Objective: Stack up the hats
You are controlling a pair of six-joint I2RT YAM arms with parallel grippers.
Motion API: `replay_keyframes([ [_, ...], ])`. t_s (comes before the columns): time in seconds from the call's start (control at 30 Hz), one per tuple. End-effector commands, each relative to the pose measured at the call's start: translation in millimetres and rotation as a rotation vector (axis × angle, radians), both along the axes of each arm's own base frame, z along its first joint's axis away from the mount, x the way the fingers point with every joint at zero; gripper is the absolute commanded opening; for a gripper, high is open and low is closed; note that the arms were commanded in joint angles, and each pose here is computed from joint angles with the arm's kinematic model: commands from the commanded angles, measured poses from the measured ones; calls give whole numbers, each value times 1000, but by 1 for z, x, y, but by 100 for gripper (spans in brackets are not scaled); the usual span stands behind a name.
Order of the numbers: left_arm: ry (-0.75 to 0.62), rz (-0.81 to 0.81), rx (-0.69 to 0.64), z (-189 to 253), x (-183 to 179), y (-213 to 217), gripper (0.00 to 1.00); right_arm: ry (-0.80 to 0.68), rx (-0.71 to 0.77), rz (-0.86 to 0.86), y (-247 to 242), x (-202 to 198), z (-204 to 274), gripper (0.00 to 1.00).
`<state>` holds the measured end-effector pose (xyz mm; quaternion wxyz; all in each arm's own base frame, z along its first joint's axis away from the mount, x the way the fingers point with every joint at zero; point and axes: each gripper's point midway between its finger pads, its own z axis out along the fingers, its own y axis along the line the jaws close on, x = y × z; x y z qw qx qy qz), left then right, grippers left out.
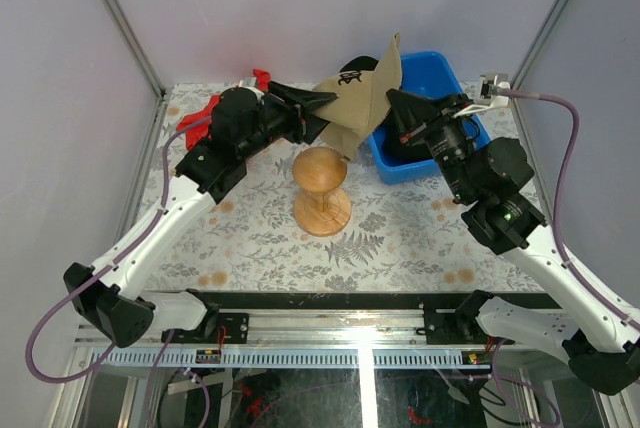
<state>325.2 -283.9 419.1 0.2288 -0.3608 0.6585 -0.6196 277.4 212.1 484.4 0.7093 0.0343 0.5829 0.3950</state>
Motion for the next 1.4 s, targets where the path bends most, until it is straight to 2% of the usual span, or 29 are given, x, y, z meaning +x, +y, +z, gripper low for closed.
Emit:
replay_keyframes([
  [0.0,-80,31,-8,11,17,0,35,-15,20,111,18,-24,4,0],
  [0.13,-135,22,16,18,22,-4,4,-6,-15,136,26,-29,-3,0],
  [0.17,-171,24,35,24,24,-3,0,-2,-25,132,25,-29,-5,0],
  [0.37,-357,27,136,53,37,17,0,59,-156,95,14,-30,-24,1],
  [0.43,-407,13,133,58,40,23,0,79,-174,85,9,-32,-28,13],
  [0.47,-425,2,133,59,41,25,0,92,-182,82,7,-34,-30,25],
  [0.5,-455,-6,136,63,41,27,0,113,-178,77,4,-35,-32,32],
  [0.67,-583,-73,215,72,43,28,0,185,-157,99,-7,-50,-37,38],
  [0.77,-616,-110,278,72,46,30,0,210,-162,129,-10,-60,-36,46],
  [0.9,-660,-172,298,72,43,33,0,278,-191,167,-4,-64,-37,54],
  [1.0,-699,-211,310,74,37,33,0,324,-184,208,8,-63,-37,57],
  [1.13,-725,-245,355,74,32,38,0,361,-102,283,9,-51,-26,58],
  [1.2,-734,-269,362,72,27,42,0,407,-29,340,3,-37,-22,58],
  [1.37,-767,-303,395,71,13,47,0,476,-8,371,-14,2,-21,58],
])
